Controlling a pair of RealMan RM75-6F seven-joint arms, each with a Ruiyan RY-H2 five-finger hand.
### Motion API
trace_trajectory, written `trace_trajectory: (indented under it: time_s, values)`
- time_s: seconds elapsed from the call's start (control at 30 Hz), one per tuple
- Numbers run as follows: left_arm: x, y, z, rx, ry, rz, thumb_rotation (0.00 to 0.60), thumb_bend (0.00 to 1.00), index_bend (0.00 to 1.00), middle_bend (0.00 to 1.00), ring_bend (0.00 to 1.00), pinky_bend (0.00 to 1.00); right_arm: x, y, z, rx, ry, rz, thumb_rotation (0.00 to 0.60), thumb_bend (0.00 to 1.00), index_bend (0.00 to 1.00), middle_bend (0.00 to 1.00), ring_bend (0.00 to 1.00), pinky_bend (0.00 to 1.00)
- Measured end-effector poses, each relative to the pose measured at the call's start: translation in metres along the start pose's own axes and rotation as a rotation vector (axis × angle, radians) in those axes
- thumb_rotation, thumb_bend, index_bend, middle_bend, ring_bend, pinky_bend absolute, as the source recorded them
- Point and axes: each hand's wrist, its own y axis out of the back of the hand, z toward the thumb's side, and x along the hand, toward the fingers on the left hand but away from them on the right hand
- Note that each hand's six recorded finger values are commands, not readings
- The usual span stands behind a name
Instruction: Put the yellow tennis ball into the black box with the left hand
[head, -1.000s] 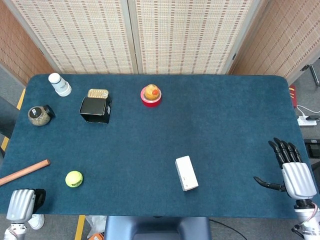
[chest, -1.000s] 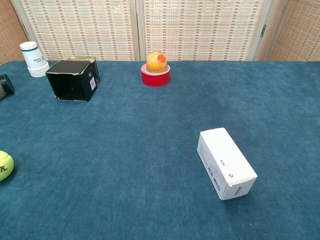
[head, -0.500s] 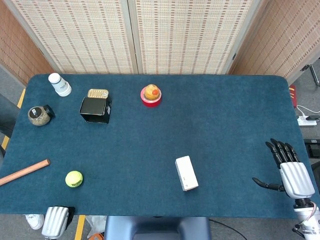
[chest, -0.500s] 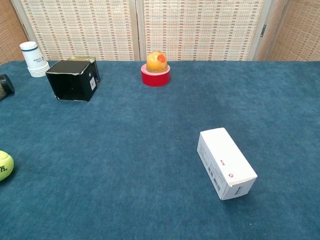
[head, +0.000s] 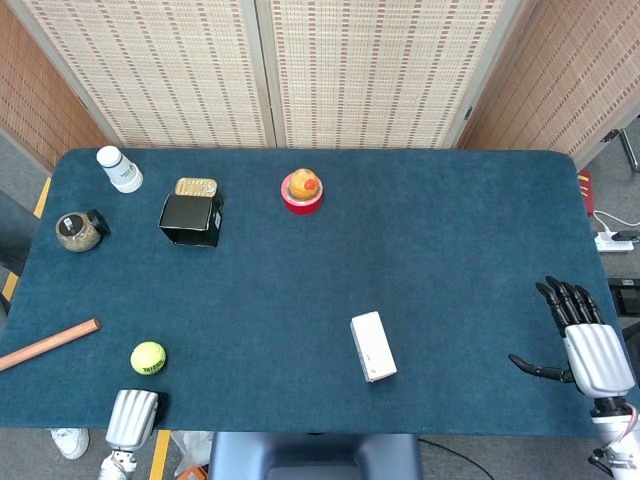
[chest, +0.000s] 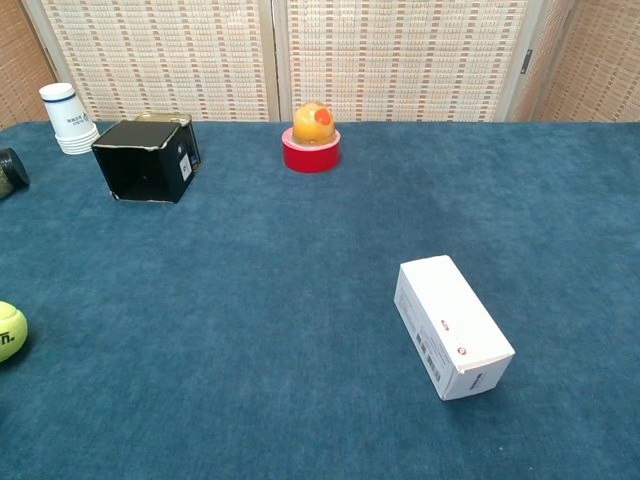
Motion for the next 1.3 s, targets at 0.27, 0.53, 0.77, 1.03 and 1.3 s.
trace_trajectory:
  time_s: [0.27,0.53,0.77,1.03,1.3]
  values:
    - [0.018,0.003,0.0,-0.014,-0.039,0.016,0.6,0.73,1.0,1.0,1.0,1.0,-0.001,-0.002,0.001,0.009,-0.008,0.0,0.508,0.0,0.05,0.0,0.0,0.0]
    - [0.047,0.012,-0.01,-0.033,-0.07,0.04,0.6,0.73,1.0,1.0,1.0,1.0,-0.001,-0.004,0.003,0.016,-0.009,0.006,0.507,0.0,0.05,0.0,0.0,0.0]
    - [0.062,0.007,-0.014,-0.039,-0.082,0.0,0.6,0.73,1.0,1.0,1.0,1.0,-0.003,-0.006,0.003,0.026,-0.018,0.005,0.508,0.0,0.05,0.0,0.0,0.0]
    - [0.097,0.009,-0.02,-0.055,-0.091,-0.016,0.6,0.73,1.0,1.0,1.0,1.0,-0.002,-0.009,0.006,0.038,-0.014,0.009,0.507,0.0,0.05,0.0,0.0,0.0]
    - [0.131,0.018,-0.027,-0.056,-0.105,-0.02,0.6,0.73,1.0,1.0,1.0,1.0,-0.005,-0.011,0.005,0.046,-0.024,0.014,0.508,0.0,0.05,0.0,0.0,0.0]
